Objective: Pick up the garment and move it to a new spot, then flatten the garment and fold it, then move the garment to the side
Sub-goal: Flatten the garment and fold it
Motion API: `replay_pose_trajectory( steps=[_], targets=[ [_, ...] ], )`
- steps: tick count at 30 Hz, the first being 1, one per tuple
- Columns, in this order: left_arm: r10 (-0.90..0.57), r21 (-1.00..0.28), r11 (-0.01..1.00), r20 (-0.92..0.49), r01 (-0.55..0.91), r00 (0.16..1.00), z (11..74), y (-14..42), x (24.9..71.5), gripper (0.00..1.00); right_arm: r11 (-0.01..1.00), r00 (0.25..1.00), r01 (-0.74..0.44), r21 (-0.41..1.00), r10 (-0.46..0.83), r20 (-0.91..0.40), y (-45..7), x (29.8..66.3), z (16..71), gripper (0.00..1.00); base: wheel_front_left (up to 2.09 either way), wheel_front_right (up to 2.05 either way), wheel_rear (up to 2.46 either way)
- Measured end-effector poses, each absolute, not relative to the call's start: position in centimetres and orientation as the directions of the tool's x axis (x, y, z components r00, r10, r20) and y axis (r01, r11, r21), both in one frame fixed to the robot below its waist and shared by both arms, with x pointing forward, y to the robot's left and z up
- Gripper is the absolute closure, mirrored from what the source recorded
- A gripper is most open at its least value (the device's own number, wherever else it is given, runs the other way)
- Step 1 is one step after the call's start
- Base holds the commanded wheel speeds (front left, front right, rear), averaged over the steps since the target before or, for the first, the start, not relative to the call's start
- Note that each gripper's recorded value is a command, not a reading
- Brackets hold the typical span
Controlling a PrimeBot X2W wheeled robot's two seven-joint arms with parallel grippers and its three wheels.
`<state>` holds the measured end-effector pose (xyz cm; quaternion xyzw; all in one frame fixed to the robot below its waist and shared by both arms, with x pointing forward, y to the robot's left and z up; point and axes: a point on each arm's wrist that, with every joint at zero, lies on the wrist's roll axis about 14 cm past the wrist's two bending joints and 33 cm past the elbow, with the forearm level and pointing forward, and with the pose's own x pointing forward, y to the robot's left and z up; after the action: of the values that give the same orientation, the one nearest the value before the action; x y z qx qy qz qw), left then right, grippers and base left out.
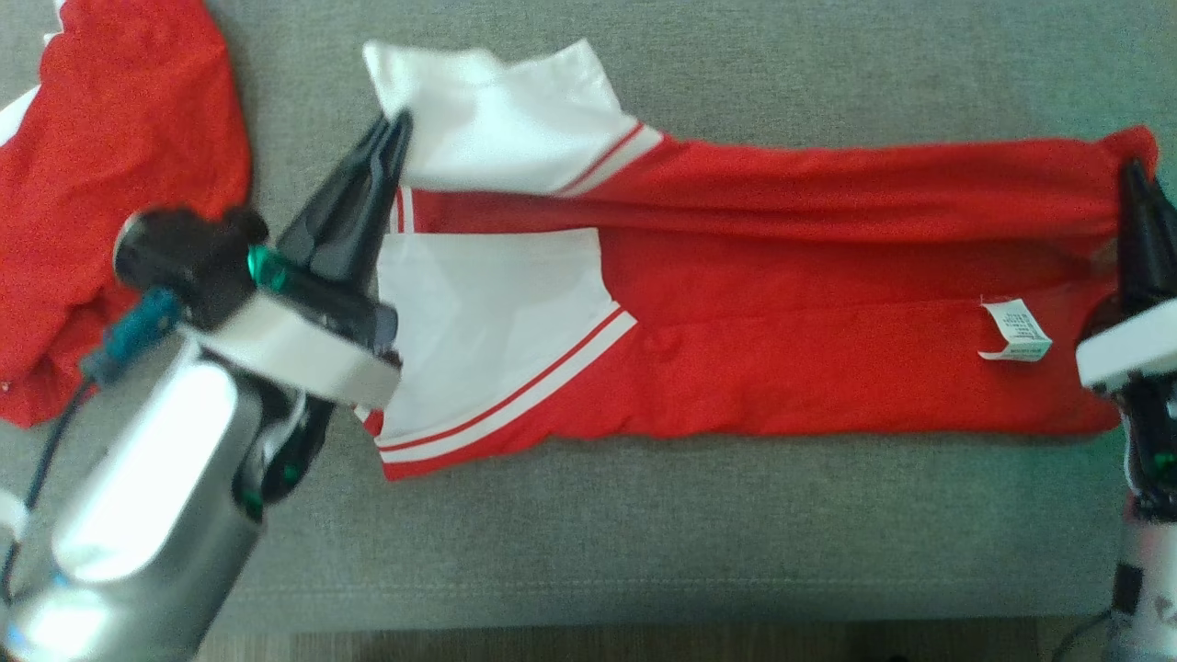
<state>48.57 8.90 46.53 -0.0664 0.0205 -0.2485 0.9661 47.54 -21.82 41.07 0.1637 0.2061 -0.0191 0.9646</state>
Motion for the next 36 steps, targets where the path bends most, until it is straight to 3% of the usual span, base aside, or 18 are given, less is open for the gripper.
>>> replay_pose_trajectory(
  steps=[4,5,7,8,9,12,13,15,19,23,27,36],
  targets=[
    [-0.479,-0.158,0.871,-0.052,0.466,0.876,45.1,9.1,46.6,1.0,0.938,0.912,0.119,0.325,0.026,-0.409,-21.9,46.5,40.9,1.0,0.0,0.0,0.0],
    [-0.479,-0.166,0.87,-0.068,0.464,0.875,44.6,9.1,46.1,1.0,0.937,0.913,0.121,0.329,0.025,-0.408,-21.8,46.2,40.9,0.82,0.0,0.0,0.0],
    [-0.478,-0.184,0.871,-0.098,0.456,0.873,43.6,9.0,45.2,1.0,0.936,0.911,0.126,0.329,0.022,-0.411,-21.8,45.7,40.7,0.58,0.0,0.0,0.0],
    [-0.479,-0.189,0.871,-0.117,0.453,0.87,43.0,9.0,44.8,1.0,0.935,0.91,0.127,0.33,0.023,-0.415,-21.7,45.4,40.6,0.2,0.0,0.0,0.0],
    [-0.482,-0.194,0.87,-0.137,0.454,0.865,42.4,9.0,44.4,1.0,0.933,0.91,0.128,0.336,0.024,-0.415,-21.6,45.1,40.6,0.0,0.0,0.0,0.0],
    [-0.484,-0.224,0.869,-0.191,0.442,0.854,40.8,8.9,43.2,1.0,0.929,0.914,0.138,0.345,0.015,-0.405,-21.9,44.1,40.9,0.0,0.0,0.0,0.0],
    [-0.487,-0.241,0.866,-0.214,0.438,0.846,40.2,8.9,42.7,0.59,0.925,0.915,0.145,0.352,0.01,-0.403,-22.1,43.6,40.9,0.0,0.0,0.0,0.0],
    [-0.488,-0.252,0.866,-0.233,0.432,0.842,39.7,8.8,42.2,0.01,0.923,0.914,0.154,0.354,0.003,-0.406,-22.3,43.0,40.8,0.0,0.0,0.0,0.0],
    [-0.478,-0.269,0.871,-0.28,0.41,0.832,38.5,8.9,40.5,0.0,0.927,0.913,0.173,0.333,-0.024,-0.406,-22.9,40.5,41.0,0.0,0.0,0.0,0.0],
    [-0.432,-0.245,0.896,-0.286,0.37,0.856,38.7,9.8,40.4,0.0,0.952,0.953,0.139,0.273,-0.055,-0.297,-23.3,40.4,44.0,0.0,0.0,0.0,0.0],
    [-0.35,-0.183,0.932,-0.227,0.313,0.909,40.8,11.5,41.6,0.0,0.979,0.984,0.079,0.187,-0.047,-0.173,-22.6,41.3,47.5,0.0,0.0,0.0,0.0],
    [-0.114,-0.081,0.991,-0.032,0.111,0.993,47.5,17.0,43.4,0.0,0.993,0.997,-0.06,0.1,0.063,-0.035,-18.5,43.2,51.7,0.0,0.0,0.0,0.0]
  ],
)
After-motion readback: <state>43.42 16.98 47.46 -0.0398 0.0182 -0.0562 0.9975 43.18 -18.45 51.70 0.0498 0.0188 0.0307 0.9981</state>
